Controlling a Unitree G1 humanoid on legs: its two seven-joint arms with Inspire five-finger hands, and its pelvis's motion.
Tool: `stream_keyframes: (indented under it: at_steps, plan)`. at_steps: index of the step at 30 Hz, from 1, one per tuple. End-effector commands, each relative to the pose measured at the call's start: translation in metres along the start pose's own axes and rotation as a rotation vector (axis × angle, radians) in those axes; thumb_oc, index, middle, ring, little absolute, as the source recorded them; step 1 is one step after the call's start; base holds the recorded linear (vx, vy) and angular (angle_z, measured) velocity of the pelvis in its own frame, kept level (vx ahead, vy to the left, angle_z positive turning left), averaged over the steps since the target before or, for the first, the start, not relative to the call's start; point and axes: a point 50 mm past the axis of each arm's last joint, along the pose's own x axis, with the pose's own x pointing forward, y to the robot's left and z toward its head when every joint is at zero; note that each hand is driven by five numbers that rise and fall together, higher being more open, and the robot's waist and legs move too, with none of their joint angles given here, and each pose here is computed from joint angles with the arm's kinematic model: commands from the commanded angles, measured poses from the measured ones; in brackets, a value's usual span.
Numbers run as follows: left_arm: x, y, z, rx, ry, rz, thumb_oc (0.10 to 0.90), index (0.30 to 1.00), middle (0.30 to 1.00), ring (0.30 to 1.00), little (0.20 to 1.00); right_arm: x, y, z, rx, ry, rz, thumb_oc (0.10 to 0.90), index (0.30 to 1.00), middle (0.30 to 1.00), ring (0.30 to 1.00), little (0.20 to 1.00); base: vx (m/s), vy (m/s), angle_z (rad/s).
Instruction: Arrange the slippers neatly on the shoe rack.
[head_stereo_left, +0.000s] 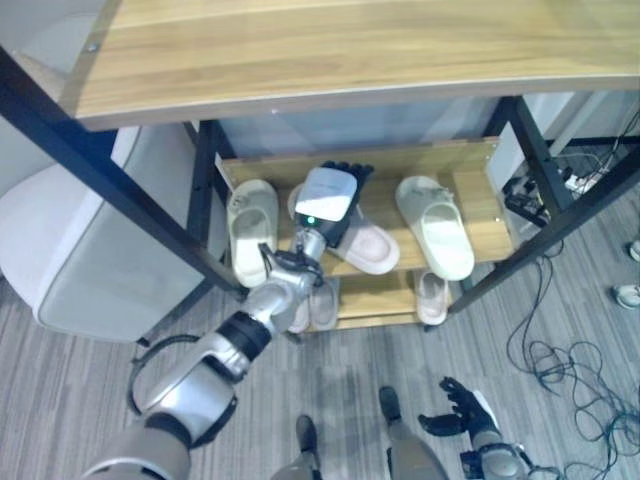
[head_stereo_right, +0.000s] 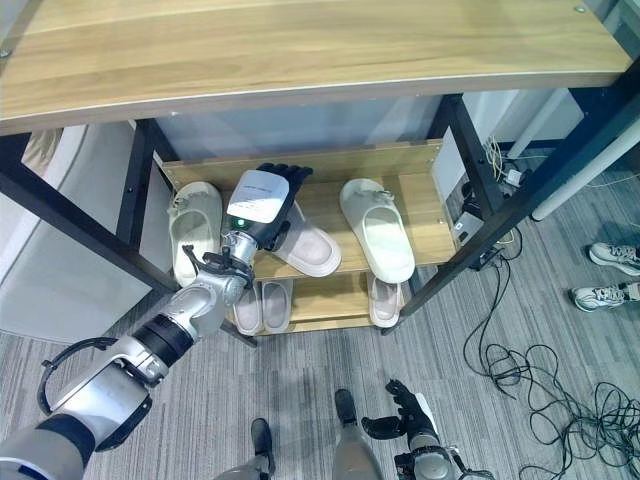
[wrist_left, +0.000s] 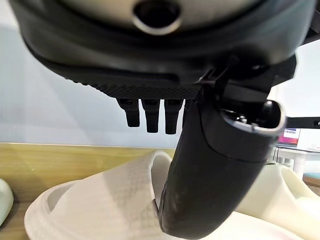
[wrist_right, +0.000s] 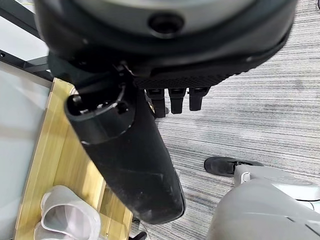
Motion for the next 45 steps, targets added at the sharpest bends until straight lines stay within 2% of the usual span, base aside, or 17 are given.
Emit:
stream_keyframes:
  at_steps: [1,15,16,17,18,19,32,38,39,45]
  plan:
    - [0.027,0.044,-0.011,0.109,0.006,0.157,0.8,0.9,0.9,0.9,0.9,0.001,-0.017,0.01,-0.008,-0.065,-0.061,0.8,0.9,0.9,0.9,0.9,0.0,0.0,0.0]
    - [0.023,0.021,-0.029,0.2,0.094,0.042,0.8,0.9,0.9,0.9,0.9,0.002,-0.016,0.011,-0.025,-0.069,-0.059,0.8,0.9,0.9,0.9,0.9,0.0,0.0,0.0]
    - [0.023,0.02,-0.03,0.198,0.102,0.036,0.762,0.844,0.844,0.844,0.844,0.001,-0.016,0.01,-0.025,-0.065,-0.057,0.8,0.9,0.9,0.9,0.9,0.0,0.0,0.0]
    - [0.022,0.019,-0.031,0.197,0.113,0.025,0.689,0.733,0.733,0.733,0.733,0.001,-0.016,0.009,-0.024,-0.062,-0.057,0.8,0.9,0.9,0.9,0.9,0.01,0.011,-0.03]
    - [0.022,0.016,-0.032,0.193,0.12,0.013,0.518,0.476,0.476,0.476,0.476,0.001,-0.016,0.009,-0.024,-0.061,-0.057,0.8,0.9,0.9,0.9,0.9,0.0,0.0,0.0]
    - [0.02,0.012,-0.033,0.189,0.131,-0.004,0.4,0.3,0.3,0.3,0.3,0.001,-0.016,0.009,-0.024,-0.06,-0.057,0.8,0.9,0.9,0.9,0.9,0.0,0.0,0.0]
    - [0.017,0.01,-0.031,0.176,0.117,0.003,0.4,0.3,0.3,0.3,0.3,0.004,-0.013,0.01,-0.037,-0.05,-0.047,0.8,0.9,0.9,0.9,0.9,0.0,0.0,0.0]
    - [0.022,0.036,-0.01,0.074,-0.005,0.155,0.4,0.3,0.3,0.3,0.3,0.004,-0.012,0.008,-0.024,-0.044,-0.046,0.8,0.9,0.9,0.9,0.9,0.0,0.0,0.0]
    - [0.019,0.045,-0.005,0.035,-0.047,0.201,0.4,0.3,0.3,0.3,0.3,0.004,-0.014,0.007,-0.012,-0.043,-0.055,0.8,0.9,0.9,0.9,0.9,0.0,0.0,0.0]
    - [-0.004,0.051,0.002,-0.098,-0.136,0.263,0.4,0.3,0.3,0.3,0.3,0.004,-0.012,0.007,0.009,-0.042,-0.049,0.8,0.9,0.9,0.9,0.9,0.02,-0.06,-0.02]
